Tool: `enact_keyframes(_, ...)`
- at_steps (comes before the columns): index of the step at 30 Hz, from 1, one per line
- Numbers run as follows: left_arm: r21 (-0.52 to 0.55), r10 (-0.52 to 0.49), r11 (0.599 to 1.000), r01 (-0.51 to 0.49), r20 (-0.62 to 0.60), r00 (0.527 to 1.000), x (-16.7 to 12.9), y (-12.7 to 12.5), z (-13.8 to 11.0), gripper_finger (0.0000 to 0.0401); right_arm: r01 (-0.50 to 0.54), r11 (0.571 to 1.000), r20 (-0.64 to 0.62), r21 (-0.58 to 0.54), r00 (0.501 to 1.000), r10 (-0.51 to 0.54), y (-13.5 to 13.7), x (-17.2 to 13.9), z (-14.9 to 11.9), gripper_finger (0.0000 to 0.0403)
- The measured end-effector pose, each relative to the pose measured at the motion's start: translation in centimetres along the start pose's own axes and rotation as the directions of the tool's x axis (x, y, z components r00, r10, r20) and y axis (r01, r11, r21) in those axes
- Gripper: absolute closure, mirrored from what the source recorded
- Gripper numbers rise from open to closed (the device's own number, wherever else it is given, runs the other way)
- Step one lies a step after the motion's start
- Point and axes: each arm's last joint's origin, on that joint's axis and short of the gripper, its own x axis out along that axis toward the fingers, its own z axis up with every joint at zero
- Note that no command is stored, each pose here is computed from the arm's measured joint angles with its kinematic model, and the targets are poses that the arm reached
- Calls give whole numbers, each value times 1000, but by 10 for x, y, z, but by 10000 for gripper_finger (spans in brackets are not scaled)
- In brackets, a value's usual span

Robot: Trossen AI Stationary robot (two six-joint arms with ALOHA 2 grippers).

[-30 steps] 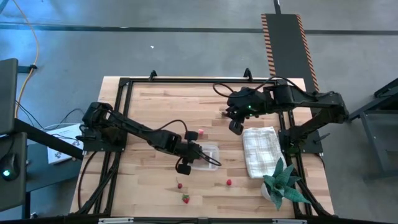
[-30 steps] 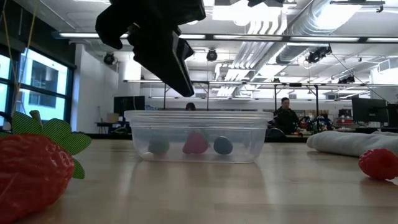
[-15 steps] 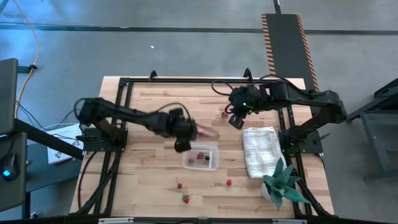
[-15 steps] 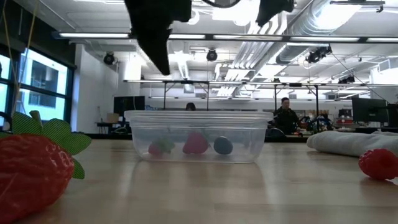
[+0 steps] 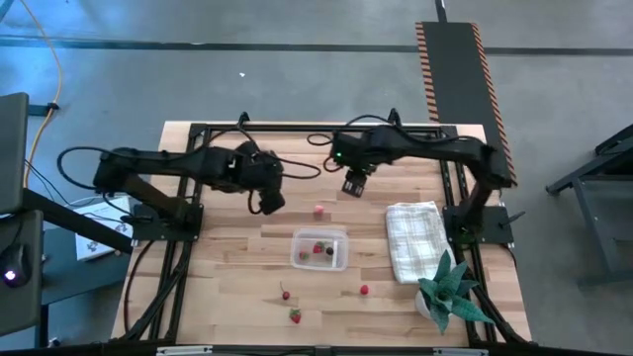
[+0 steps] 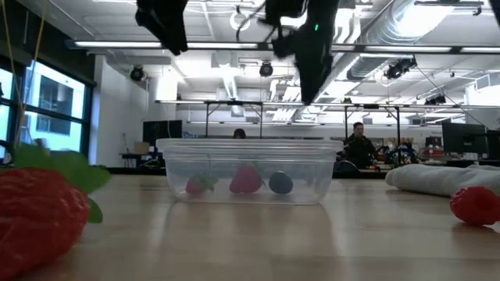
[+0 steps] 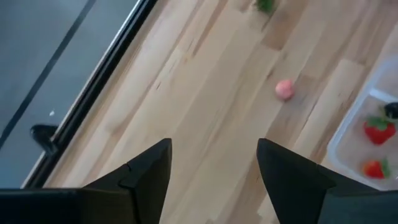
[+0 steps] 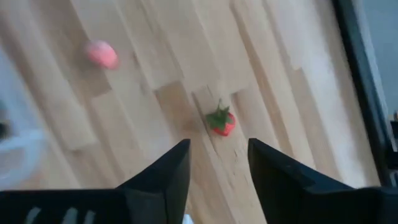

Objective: Pick and placing Produce into tupperware
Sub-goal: Put the top strawberry into the bin

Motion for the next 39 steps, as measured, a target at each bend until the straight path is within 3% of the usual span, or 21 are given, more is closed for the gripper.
enact_keyframes(6, -1, 20, 1000, -21, -39, 999, -7, 7, -8, 175, -42, 999, -105, -32, 994, 39, -14, 54, 15, 221)
enact_keyframes(12, -5, 20, 1000, -20, -40, 999, -7, 8, -8, 176, -104, 993, -152, -49, 984, 95, -27, 85, 21, 219)
enact_keyframes(16, -5, 21, 1000, -21, -40, 999, -7, 8, -8, 176, -171, 985, -157, -38, 974, 163, -34, 94, 22, 219)
enact_keyframes(28, -23, 17, 1000, -18, -25, 1000, -7, 7, -7, 176, -177, 982, -154, -64, 974, 165, -42, 100, 22, 219)
enact_keyframes(39, -43, 17, 999, -18, -23, 1000, -7, 7, -6, 176, -180, 982, -181, -62, 969, 166, -36, 133, 2, 219)
